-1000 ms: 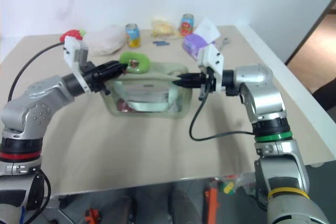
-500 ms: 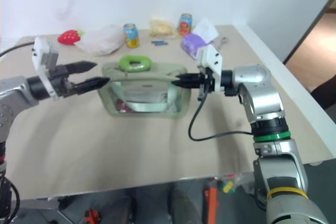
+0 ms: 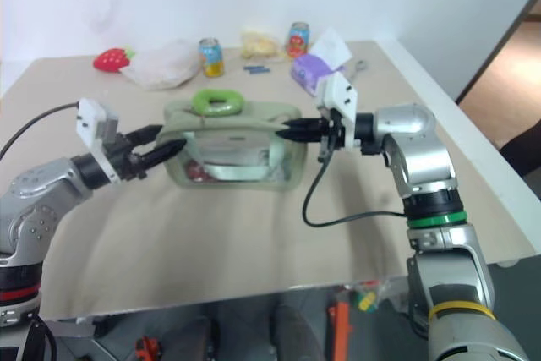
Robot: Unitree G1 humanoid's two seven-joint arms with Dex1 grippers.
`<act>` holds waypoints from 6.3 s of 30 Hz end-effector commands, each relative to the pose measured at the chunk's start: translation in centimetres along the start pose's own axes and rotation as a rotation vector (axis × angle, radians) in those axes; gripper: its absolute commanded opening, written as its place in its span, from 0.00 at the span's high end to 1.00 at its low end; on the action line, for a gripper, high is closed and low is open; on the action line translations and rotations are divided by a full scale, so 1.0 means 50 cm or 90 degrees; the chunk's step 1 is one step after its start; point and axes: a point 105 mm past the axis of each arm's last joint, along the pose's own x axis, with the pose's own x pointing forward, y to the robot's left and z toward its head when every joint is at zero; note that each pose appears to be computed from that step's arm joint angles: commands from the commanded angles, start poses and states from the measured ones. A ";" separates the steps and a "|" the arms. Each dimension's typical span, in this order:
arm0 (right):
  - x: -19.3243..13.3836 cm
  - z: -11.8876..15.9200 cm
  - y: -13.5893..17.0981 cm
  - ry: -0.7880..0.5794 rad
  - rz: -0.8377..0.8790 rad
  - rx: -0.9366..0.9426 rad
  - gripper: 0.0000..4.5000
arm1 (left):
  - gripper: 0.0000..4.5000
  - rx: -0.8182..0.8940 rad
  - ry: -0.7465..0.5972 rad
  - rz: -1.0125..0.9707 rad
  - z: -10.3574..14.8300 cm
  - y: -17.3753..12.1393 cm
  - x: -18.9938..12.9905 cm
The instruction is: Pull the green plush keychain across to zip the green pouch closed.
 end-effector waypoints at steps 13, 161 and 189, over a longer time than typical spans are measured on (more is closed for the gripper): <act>-0.004 0.161 0.013 -0.093 0.065 0.006 0.01 | 1.00 0.030 -0.015 -0.015 0.015 -0.003 0.000; 0.036 0.186 -0.135 -0.152 -0.150 -0.074 0.98 | 1.00 -0.084 -0.018 -0.026 0.021 -0.001 -0.002; -0.179 -0.049 -0.226 0.057 -0.457 0.036 0.98 | 1.00 -0.022 -0.042 -0.009 0.037 0.002 -0.001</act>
